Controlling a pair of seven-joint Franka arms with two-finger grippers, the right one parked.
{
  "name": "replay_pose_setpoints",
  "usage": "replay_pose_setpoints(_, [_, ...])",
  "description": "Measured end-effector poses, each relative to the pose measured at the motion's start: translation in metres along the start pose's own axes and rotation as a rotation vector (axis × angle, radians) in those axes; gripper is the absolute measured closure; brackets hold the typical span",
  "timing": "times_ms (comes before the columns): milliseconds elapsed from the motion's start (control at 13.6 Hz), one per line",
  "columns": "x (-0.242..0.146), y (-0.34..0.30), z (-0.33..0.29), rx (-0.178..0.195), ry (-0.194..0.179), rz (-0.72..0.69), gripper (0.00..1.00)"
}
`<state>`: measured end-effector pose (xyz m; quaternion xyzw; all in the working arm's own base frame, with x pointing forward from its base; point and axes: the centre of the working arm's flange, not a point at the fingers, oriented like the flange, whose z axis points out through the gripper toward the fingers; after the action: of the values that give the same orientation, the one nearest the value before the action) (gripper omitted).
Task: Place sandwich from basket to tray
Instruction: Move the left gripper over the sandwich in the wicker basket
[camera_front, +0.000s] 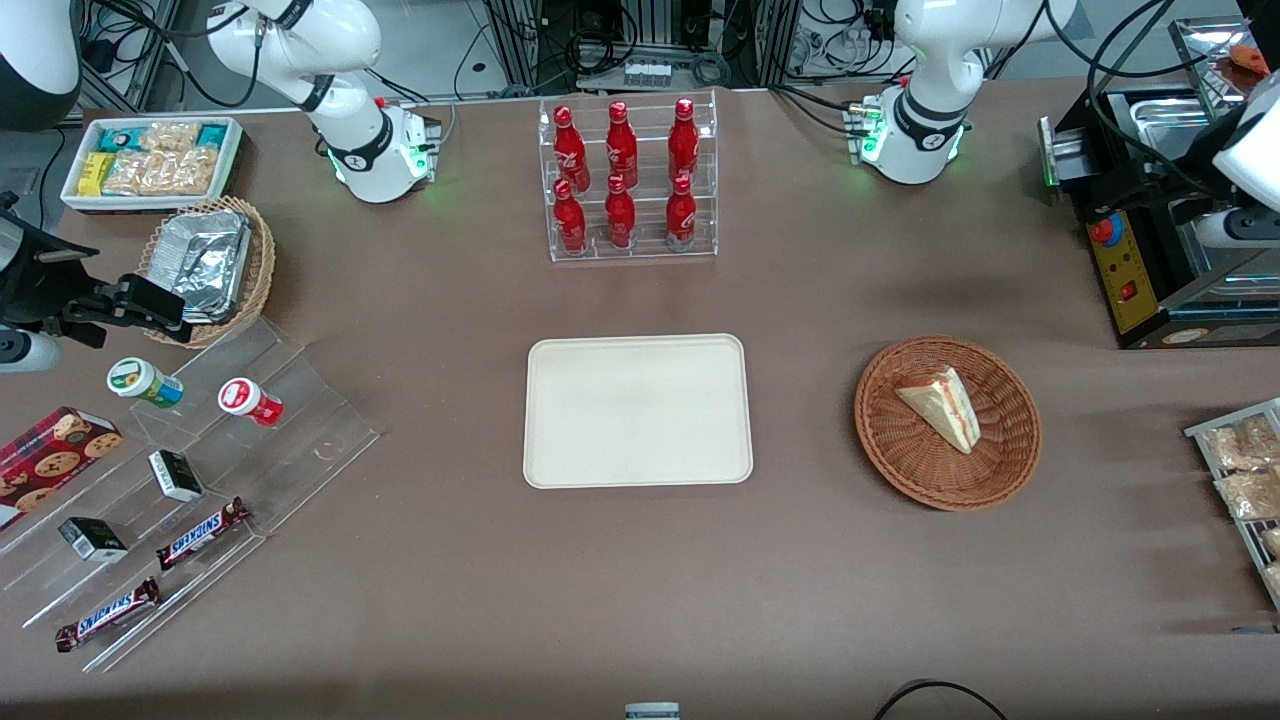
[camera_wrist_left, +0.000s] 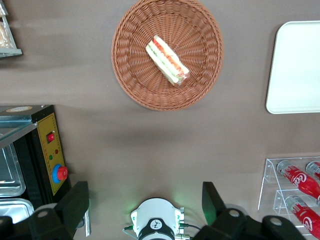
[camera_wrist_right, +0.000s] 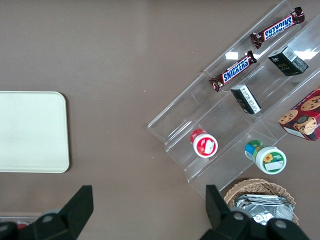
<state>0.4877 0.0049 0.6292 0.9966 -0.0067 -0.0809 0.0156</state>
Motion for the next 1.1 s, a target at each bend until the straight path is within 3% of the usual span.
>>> replay_pose_setpoints(368, [0.004, -0.001, 0.001, 0.028, -0.003, -0.007, 0.00])
replay_pose_setpoints(588, [0.030, -0.006, 0.029, 0.036, -0.040, -0.043, 0.00])
replay_pose_setpoints(662, [0.044, -0.009, 0.044, 0.037, -0.036, -0.068, 0.00])
replay_pose_setpoints(809, [0.072, -0.013, 0.083, 0.039, -0.017, -0.139, 0.00])
replay_pose_setpoints(1103, [0.097, -0.016, 0.175, 0.024, 0.085, -0.429, 0.00])
